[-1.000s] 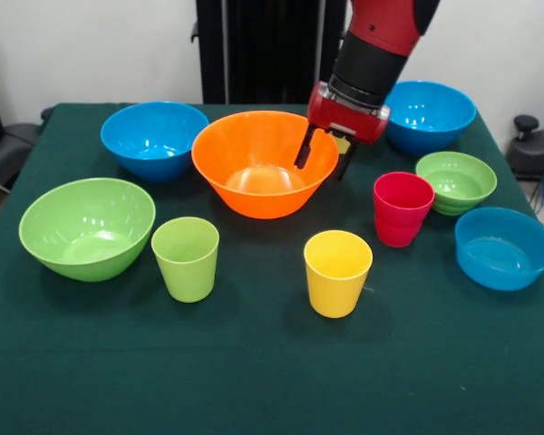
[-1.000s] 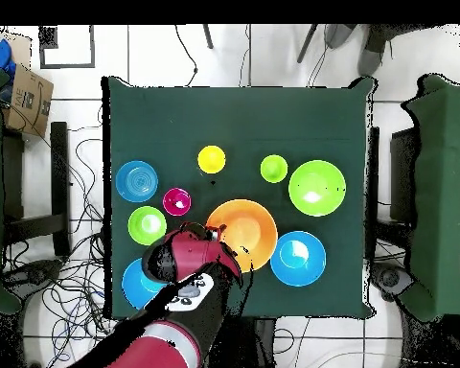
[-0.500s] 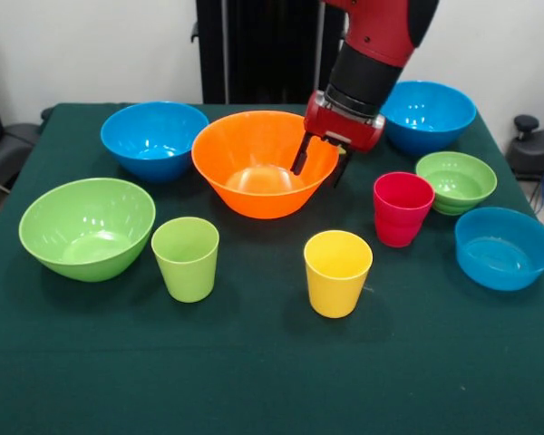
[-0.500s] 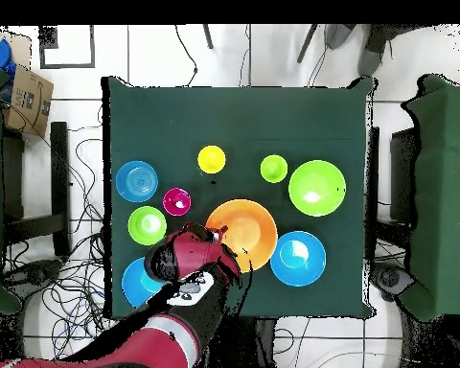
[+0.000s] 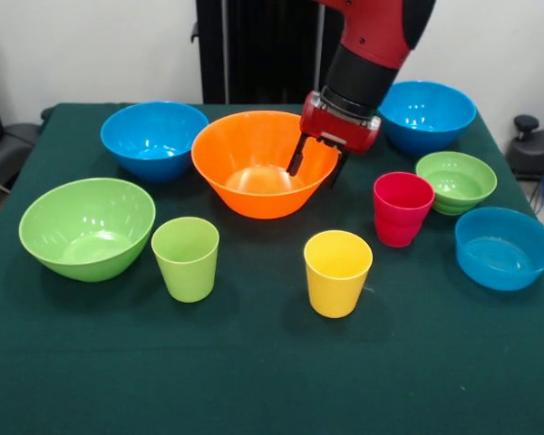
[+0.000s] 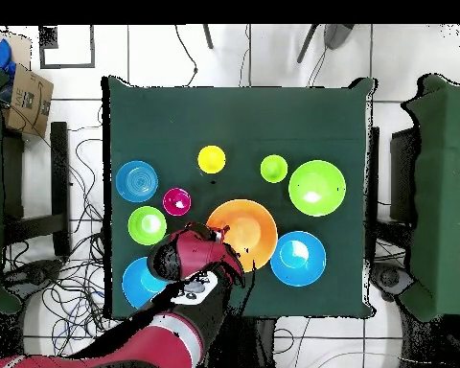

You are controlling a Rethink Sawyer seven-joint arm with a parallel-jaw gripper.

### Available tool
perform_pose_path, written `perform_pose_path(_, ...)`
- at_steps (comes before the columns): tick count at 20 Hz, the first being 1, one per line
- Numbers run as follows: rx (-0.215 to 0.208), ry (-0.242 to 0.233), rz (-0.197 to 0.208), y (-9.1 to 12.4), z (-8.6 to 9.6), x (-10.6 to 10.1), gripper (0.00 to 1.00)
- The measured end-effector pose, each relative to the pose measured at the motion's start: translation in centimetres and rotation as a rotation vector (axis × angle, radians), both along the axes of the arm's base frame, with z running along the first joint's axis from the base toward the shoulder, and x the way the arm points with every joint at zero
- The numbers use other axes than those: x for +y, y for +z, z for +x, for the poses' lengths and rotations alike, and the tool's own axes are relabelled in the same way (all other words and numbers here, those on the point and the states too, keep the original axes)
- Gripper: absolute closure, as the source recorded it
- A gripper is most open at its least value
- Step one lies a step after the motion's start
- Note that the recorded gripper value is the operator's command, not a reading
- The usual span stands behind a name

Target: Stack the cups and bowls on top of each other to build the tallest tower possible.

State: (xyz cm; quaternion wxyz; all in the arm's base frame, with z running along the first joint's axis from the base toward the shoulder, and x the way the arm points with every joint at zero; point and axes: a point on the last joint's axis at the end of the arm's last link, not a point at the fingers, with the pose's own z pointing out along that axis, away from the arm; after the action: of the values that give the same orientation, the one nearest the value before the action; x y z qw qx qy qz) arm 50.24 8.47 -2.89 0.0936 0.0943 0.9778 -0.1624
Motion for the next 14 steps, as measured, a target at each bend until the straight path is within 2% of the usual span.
perform_pose_path(14,-0.003,-0.012,0.002,0.02,0.16,-0.1,0.0)
